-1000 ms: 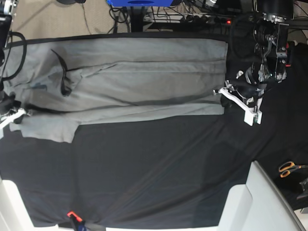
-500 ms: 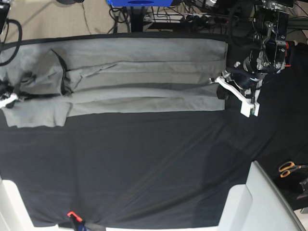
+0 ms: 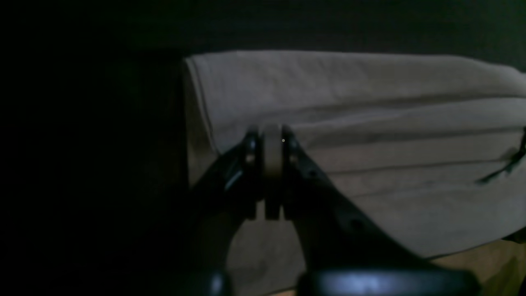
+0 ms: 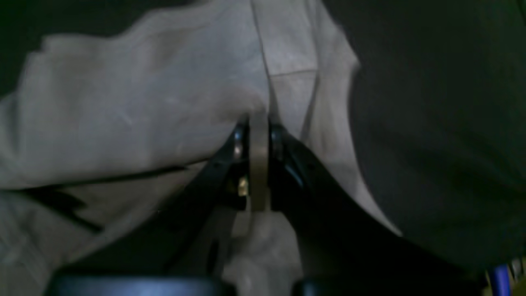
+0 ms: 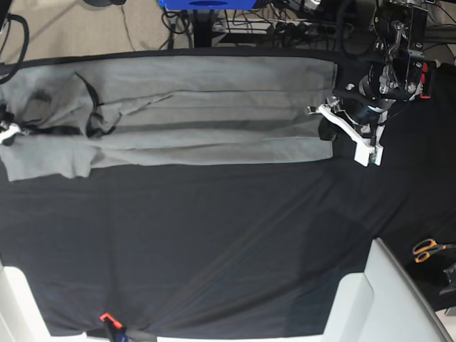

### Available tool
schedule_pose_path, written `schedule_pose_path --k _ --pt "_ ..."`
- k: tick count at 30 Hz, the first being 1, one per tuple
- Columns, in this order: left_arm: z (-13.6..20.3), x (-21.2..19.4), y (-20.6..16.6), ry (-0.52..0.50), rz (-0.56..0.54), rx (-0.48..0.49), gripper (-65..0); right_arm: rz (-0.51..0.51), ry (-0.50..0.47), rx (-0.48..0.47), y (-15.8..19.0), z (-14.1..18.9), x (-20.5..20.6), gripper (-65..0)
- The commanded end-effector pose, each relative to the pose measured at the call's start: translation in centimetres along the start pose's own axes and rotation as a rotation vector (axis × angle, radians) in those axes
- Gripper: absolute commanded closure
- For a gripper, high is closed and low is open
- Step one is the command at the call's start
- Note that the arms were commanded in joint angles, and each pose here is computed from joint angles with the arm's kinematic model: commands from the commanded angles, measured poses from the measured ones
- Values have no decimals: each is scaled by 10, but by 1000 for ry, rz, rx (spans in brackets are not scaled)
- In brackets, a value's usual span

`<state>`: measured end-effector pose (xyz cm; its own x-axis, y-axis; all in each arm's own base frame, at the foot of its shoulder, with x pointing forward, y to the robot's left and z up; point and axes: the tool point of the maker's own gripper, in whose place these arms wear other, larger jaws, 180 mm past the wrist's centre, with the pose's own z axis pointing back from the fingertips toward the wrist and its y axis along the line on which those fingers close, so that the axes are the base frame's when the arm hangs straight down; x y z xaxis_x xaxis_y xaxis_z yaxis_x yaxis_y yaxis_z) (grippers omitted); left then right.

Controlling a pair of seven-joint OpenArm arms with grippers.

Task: Fold the T-shirt properly
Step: 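Lift both gripped edges and fold the shirt lengthwise toward the collar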

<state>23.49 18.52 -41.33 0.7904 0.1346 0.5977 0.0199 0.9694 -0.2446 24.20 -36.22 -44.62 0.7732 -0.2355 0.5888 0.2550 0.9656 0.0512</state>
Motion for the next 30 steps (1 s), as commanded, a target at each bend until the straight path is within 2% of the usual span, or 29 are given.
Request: schedule_pose_path --k 1,4,13,19,30 --pt "3 10 2 -31 -15 3 0 3 -69 -6 -3 7 25 0" --pt "4 8 3 -27 -17 5 0 -14 -68 -15 -5 14 25 0" --pt "4 5 3 -20 -18 7 0 -10 -25 24 21 23 15 0" --pt "7 0 9 -4 -34 19 0 -9 5 15 17 24 -1 0" --pt "8 -1 14 4 -44 28 0 2 17 12 15 23 -4 0"
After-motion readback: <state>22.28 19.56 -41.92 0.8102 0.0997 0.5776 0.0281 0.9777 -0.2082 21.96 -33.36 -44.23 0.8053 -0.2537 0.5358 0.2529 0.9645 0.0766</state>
